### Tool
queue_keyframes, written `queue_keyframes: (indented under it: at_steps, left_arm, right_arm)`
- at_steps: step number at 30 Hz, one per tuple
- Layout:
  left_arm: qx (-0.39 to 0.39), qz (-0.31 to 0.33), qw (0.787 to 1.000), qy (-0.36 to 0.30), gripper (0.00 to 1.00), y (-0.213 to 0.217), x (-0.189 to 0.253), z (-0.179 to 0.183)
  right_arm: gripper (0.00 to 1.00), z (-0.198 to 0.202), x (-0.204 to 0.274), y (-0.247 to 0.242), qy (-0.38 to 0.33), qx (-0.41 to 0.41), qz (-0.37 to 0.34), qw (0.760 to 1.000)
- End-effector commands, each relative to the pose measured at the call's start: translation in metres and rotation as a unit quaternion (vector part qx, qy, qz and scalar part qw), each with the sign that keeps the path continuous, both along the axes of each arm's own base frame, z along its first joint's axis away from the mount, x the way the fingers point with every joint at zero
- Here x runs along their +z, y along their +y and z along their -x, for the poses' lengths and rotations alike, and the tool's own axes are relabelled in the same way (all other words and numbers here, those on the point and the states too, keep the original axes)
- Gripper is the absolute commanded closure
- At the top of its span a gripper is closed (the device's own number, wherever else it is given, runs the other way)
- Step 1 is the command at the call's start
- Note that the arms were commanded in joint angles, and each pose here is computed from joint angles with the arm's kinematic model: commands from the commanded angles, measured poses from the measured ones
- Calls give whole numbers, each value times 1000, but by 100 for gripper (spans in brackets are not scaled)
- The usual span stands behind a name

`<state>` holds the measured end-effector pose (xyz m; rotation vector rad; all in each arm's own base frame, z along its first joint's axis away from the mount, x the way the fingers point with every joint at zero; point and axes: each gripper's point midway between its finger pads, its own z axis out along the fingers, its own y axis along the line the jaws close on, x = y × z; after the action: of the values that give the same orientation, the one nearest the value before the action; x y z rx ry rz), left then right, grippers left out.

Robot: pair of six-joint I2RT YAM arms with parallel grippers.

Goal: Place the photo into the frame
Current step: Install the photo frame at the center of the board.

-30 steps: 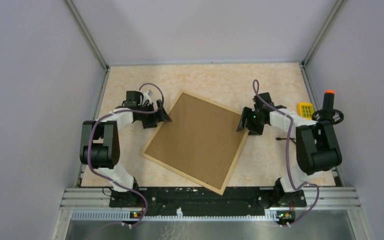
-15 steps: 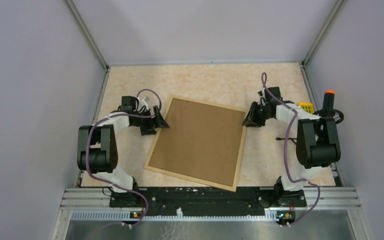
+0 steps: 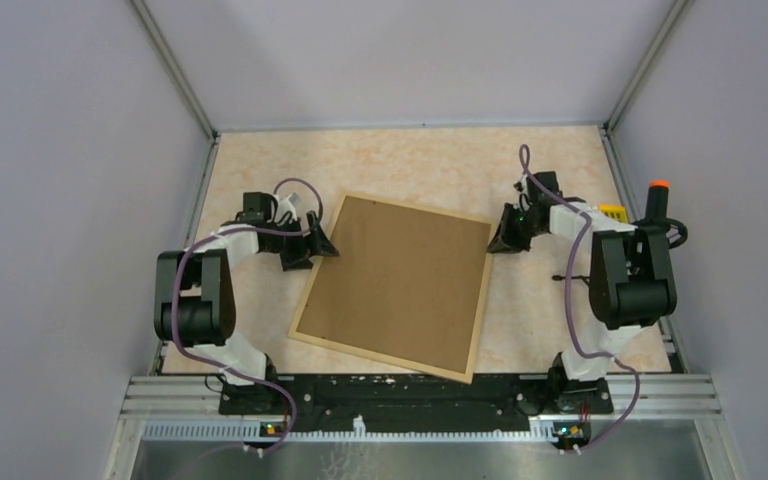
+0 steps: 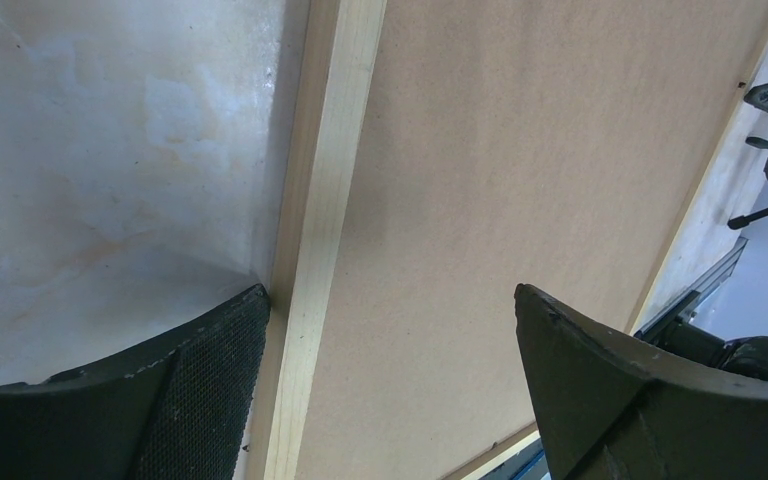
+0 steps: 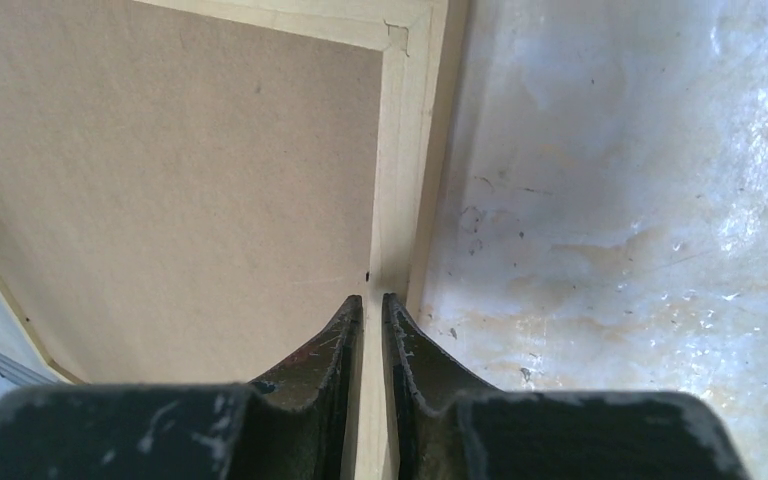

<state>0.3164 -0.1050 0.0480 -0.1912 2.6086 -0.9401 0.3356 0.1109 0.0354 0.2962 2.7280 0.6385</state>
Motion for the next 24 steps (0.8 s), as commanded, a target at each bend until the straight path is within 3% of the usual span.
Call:
queue_keyframes:
  at_steps: [1,12,15,20,24]
  left_arm:
    - [-10,7,999,46,4,-3,-12,26]
    - [-11,7,999,45,4,-4,-12,27]
    - [-11,7,999,45,4,-4,-12,27]
    - [-9,10,999,42,4,-3,-10,25]
    - [-9,14,999,42,3,-3,-9,26]
  right_arm:
    - [86,-12,-14,-7,0,-2,25,1000]
    - [88,-13,-12,-10,4,2,22,1000]
    - [87,-12,1,-23,-9,-7,58,998]
    - [76,-2,17,-20,-24,14,89,996]
    - [73,-2,16,-17,-23,15,97,995]
